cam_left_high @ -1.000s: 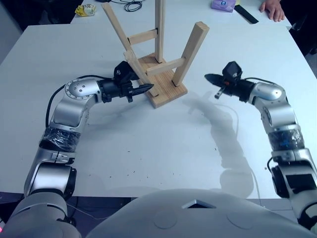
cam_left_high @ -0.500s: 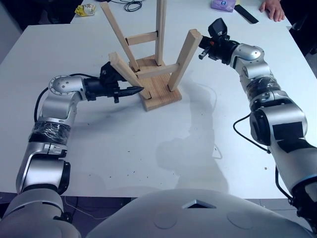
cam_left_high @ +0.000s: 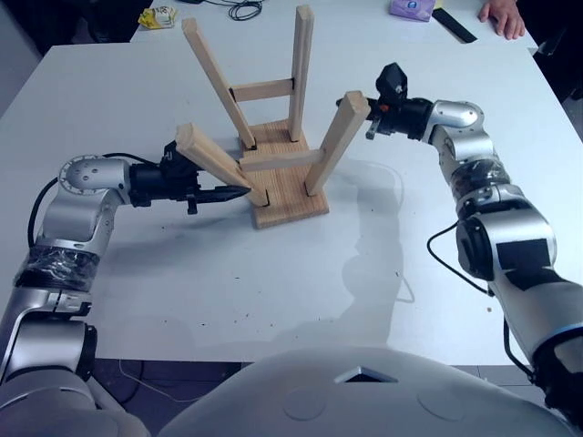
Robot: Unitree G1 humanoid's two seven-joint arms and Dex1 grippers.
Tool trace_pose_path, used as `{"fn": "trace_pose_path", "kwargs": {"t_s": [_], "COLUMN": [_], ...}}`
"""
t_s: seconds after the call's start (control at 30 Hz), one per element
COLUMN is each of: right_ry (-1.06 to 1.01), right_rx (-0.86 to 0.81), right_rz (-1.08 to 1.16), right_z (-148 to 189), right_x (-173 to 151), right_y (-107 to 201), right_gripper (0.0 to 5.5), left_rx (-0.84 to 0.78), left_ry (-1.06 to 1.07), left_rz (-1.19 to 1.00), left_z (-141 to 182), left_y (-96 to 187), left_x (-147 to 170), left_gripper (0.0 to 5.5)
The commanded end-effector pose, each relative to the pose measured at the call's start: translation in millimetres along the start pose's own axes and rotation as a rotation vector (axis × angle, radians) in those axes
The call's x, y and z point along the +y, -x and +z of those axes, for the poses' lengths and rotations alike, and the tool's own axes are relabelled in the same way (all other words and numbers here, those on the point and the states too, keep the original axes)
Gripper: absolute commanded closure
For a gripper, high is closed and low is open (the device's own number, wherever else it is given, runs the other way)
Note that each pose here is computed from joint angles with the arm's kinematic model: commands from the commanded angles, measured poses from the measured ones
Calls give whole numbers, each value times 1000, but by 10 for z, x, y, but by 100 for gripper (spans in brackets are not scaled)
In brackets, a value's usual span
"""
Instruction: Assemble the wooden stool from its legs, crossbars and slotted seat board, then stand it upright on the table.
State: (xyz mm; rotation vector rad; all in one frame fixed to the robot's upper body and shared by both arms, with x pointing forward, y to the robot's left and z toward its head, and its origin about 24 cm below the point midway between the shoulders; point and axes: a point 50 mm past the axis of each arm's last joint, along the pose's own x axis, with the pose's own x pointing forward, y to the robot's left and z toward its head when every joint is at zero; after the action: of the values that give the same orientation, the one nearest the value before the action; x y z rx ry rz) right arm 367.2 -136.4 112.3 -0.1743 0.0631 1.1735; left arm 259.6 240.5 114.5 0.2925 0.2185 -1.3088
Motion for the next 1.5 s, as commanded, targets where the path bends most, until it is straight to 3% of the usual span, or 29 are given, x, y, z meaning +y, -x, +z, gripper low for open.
{"fn": "trace_pose_path", "kwargs": {"t_s": [0.03, 0.33, 0.67, 0.9, 1.2, 1.5], "right_ry": [-24, -57, -69, 40, 341, 499], "right_rx": [-18, -50, -39, 33, 42, -35], "right_rz": [146, 326, 376, 208, 86, 323], "right_z": [2, 193, 239, 242, 1075, 1667], "right_x": [151, 354, 438, 205, -143, 71], "right_y": [75, 121, 113, 52, -291, -547], "right_gripper": [550, 550, 550, 550, 550, 550], "left_rx": [290, 290, 263, 239, 248, 234], "left_ry": [383, 370, 394, 373, 388, 403], "left_rz": [-184, -168, -156, -171, -173, -141], "left_z": [-739, -731, -782, -739, -839, -897], "left_y": [54, 38, -28, -42, -129, -188], "left_x": [-531, -503, -479, -495, -629, -638], "left_gripper": [344, 344, 344, 344, 344, 344]}}
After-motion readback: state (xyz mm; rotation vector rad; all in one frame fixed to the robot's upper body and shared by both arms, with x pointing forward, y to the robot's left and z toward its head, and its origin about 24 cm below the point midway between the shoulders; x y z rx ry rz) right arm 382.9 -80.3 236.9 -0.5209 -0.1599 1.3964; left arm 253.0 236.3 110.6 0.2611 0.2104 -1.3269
